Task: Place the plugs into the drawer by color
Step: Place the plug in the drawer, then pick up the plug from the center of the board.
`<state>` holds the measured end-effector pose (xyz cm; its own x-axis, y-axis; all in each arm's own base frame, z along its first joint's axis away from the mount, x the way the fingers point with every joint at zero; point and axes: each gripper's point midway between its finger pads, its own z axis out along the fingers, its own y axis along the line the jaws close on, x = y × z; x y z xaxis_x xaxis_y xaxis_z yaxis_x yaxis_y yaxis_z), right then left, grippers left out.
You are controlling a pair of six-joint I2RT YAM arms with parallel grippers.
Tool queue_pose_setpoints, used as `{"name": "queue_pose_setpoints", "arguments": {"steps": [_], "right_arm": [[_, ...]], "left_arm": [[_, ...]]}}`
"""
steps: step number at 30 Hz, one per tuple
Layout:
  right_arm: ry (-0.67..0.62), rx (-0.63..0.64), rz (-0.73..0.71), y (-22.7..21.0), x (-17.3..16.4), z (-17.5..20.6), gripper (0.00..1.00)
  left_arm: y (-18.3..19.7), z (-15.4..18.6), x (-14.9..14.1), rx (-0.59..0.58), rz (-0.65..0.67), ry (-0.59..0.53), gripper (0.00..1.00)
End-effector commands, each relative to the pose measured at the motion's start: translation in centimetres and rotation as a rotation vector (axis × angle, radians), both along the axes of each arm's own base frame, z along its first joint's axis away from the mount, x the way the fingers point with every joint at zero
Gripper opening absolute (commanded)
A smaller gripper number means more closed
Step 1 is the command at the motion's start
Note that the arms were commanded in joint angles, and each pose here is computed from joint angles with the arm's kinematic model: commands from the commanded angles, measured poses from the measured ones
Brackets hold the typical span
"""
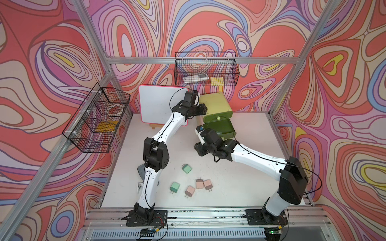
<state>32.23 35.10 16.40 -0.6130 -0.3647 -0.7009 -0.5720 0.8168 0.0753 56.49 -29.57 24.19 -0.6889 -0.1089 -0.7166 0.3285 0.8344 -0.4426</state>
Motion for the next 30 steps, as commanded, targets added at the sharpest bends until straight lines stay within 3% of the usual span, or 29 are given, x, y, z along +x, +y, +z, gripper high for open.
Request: {"name": "queue_pose_setpoints", "arguments": {"steps": [1,6,16,22,30], "right_arm": [[0.012,-0.016,0.024,1.9,-1.2,-3.0,0.52],[0.013,-0.030,0.145,4.7,-3.2,-7.7,0.53],[0.046,-0.076,0.184,6.2,-3.9,-11.2,0.65],[0.074,-0.102,0.187,6.4,-4.3,-12.6,0.64],[0.083,-0.104,0.177,6.4,-4.3,-13.0,0.52]], "left_arm": [[0.0,0.1,-1.2,0.024,-0.013,0.021,0.54],[0.1,0.1,-1.3,0.030,-0.011,0.022,0.54],[-0.1,-0.3,-1.3,0.029,-0.015,0.030,0.54],[-0.4,-0.5,-1.4,0.030,-0.020,0.034,0.54],[-0.5,-0.7,-1.4,0.032,-0.018,0.037,0.55]]}}
